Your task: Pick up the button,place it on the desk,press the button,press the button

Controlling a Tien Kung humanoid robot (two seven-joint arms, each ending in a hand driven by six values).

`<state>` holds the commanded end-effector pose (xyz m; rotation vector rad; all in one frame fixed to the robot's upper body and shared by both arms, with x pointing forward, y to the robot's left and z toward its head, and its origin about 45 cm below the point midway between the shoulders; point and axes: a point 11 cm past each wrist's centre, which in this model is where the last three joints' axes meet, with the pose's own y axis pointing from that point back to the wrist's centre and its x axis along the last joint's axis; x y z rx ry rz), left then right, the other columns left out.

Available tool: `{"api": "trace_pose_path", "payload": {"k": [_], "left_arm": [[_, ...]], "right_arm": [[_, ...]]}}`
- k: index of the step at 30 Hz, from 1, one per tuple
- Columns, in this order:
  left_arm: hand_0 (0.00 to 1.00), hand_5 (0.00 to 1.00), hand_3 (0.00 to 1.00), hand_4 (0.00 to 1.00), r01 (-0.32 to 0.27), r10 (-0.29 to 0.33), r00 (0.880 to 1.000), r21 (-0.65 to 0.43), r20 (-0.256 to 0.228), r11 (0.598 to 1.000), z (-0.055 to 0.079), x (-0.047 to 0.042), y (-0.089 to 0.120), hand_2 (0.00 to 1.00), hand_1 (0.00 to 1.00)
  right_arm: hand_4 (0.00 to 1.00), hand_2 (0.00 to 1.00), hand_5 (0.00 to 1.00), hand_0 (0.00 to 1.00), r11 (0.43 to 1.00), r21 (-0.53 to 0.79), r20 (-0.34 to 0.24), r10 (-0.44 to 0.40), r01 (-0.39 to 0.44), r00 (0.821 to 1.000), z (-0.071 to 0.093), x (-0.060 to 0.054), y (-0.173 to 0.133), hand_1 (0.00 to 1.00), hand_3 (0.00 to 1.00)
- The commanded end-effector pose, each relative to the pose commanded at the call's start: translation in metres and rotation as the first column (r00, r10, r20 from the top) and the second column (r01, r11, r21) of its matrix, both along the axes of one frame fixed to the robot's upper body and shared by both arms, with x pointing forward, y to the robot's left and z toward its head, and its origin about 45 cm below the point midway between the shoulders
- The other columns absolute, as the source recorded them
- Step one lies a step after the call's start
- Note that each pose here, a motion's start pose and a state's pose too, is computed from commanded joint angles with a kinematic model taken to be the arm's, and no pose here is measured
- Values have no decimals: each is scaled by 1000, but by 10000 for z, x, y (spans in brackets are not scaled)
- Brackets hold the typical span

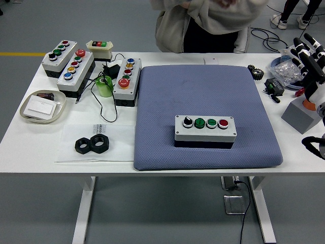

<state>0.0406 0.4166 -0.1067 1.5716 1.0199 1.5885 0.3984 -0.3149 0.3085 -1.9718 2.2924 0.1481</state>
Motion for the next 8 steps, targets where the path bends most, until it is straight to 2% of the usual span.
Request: {"api": "trace_pose_path", "payload": {"k": [8], "left_arm": [[746,998,770,542,1,-1,1000,-1,-2,1000,-2,-13,-2,854,783]], "right_arm": [[709,941,355,969,1000,0,-5,2,-2,1000,-19,-5,5,866,939]]}}
